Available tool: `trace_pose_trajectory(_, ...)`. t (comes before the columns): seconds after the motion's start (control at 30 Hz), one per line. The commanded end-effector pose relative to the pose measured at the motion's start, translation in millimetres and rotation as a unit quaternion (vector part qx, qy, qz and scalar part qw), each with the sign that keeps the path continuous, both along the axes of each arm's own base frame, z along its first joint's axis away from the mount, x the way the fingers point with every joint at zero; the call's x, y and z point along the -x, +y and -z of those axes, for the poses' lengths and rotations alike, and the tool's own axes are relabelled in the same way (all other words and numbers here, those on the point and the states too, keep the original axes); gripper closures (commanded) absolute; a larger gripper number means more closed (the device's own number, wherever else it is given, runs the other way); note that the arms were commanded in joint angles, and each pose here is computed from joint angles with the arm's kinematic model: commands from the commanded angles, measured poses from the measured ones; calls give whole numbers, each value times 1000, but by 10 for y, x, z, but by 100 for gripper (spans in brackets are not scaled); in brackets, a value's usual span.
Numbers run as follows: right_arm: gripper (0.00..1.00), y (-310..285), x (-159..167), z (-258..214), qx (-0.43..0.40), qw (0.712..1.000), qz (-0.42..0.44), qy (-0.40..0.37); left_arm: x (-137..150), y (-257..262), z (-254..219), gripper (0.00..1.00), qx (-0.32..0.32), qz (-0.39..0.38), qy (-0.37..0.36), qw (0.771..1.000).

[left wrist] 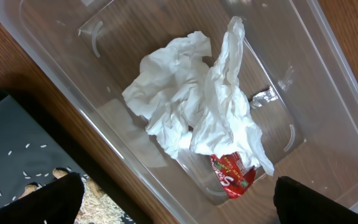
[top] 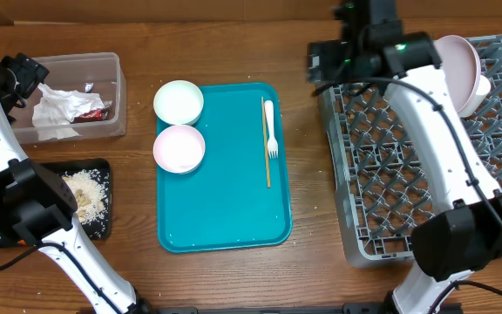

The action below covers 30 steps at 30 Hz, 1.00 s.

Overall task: Sort waste into correct bins and load items into the dishwasher rack
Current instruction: 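Set the plate upright in the rack and release with the right gripper, then reach the right gripper to the pink bowl and grip its rim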

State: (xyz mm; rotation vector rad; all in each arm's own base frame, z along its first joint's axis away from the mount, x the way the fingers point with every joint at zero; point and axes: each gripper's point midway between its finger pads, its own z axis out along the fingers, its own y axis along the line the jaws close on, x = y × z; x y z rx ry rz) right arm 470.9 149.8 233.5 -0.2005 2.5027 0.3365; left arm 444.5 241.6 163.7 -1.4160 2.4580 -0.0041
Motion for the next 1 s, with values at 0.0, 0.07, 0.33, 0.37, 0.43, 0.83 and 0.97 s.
trace_pose_trajectory(0.0,0,856,320,-212,-123,983,-135,4,2,-12,-54,0,-7,-2,-2,1000)
trace_pose_trajectory(0.07,0,1100,403,-121,-128,980,-152,9,4,-11,-54,0,-7,-2,-2,1000)
trace_pose_trajectory(0.33,8,2017,847,797,-105,972,-177,110,3,-13,-54,1,-7,-2,-2,1000)
trace_pose_trajectory(0.37,10,2097,895,890,-101,970,-185,117,2,-12,-54,0,-7,-2,-2,1000)
trace_pose_trajectory(0.43,13,2274,1023,1065,-93,966,-204,130,4,-9,-54,0,-7,-2,-2,1000)
trace_pose_trajectory(0.83,24,3023,1706,1211,9,932,-361,32,4,-11,-54,0,-7,-2,-2,1000)
trace_pose_trajectory(0.97,27,3185,1790,1373,10,927,-374,30,6,-8,-54,0,-7,-2,-2,1000)
